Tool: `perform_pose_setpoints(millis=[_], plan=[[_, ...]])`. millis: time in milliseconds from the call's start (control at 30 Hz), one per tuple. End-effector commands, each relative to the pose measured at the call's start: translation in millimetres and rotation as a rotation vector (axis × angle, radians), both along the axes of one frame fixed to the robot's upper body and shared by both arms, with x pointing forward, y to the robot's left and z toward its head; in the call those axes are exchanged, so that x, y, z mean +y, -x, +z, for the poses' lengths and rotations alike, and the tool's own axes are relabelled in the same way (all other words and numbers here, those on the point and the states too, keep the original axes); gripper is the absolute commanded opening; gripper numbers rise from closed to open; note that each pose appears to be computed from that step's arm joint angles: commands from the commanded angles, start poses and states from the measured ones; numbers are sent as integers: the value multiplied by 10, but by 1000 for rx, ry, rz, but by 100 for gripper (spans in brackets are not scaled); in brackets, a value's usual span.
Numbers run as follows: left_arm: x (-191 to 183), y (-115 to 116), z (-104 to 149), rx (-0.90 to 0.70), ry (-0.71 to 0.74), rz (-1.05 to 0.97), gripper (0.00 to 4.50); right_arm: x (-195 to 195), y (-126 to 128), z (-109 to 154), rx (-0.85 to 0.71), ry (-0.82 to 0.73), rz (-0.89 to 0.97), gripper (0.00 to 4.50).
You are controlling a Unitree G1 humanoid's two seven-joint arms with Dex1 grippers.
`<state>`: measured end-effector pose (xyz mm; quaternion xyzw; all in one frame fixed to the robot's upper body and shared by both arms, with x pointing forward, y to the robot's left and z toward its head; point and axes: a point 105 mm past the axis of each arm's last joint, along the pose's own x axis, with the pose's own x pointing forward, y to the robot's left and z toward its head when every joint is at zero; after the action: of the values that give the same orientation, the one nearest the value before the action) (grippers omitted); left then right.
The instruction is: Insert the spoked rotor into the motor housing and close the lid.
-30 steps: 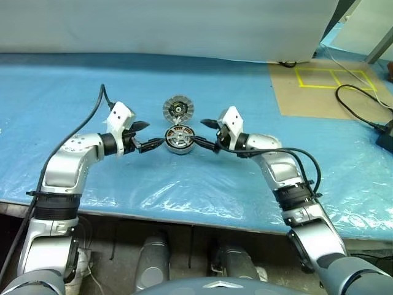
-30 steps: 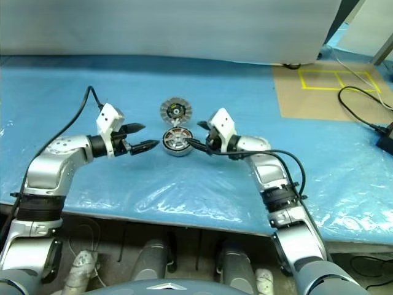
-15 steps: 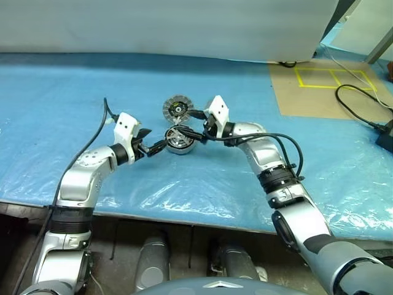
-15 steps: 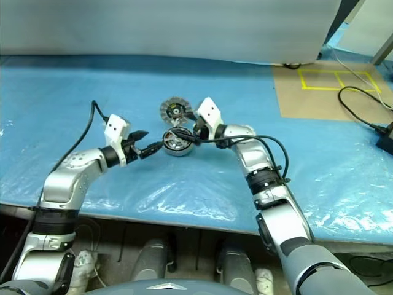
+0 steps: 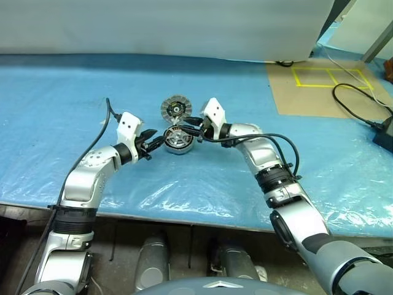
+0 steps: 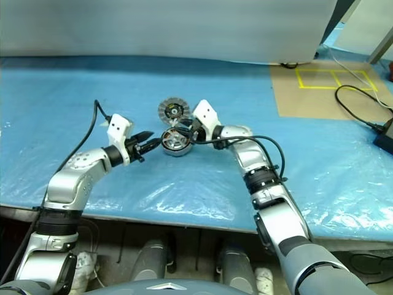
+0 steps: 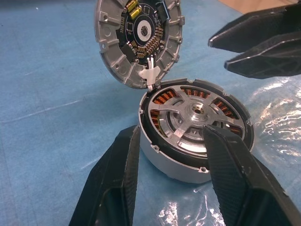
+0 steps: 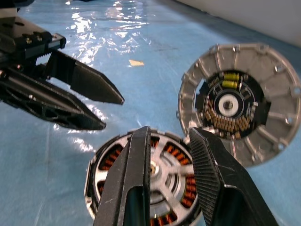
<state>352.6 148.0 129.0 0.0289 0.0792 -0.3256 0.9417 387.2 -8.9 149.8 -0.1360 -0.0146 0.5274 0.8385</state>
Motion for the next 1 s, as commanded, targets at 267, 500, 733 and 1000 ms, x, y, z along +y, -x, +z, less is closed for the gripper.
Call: perform_pose_setpoints(millis=[267, 500, 733, 1000], plan=[[175, -1, 197, -76, -9, 56, 220, 176, -38, -43, 11, 2, 46, 96], [253, 19, 198, -65, -2, 86, 220, 143, -121, -97, 25, 6, 16, 5], [214, -10, 194, -67, -9, 80, 220, 229, -106, -190, 32, 39, 21, 5], [157, -28, 189, -65, -14, 54, 220, 120, -82, -432, 50, 138, 15, 5]])
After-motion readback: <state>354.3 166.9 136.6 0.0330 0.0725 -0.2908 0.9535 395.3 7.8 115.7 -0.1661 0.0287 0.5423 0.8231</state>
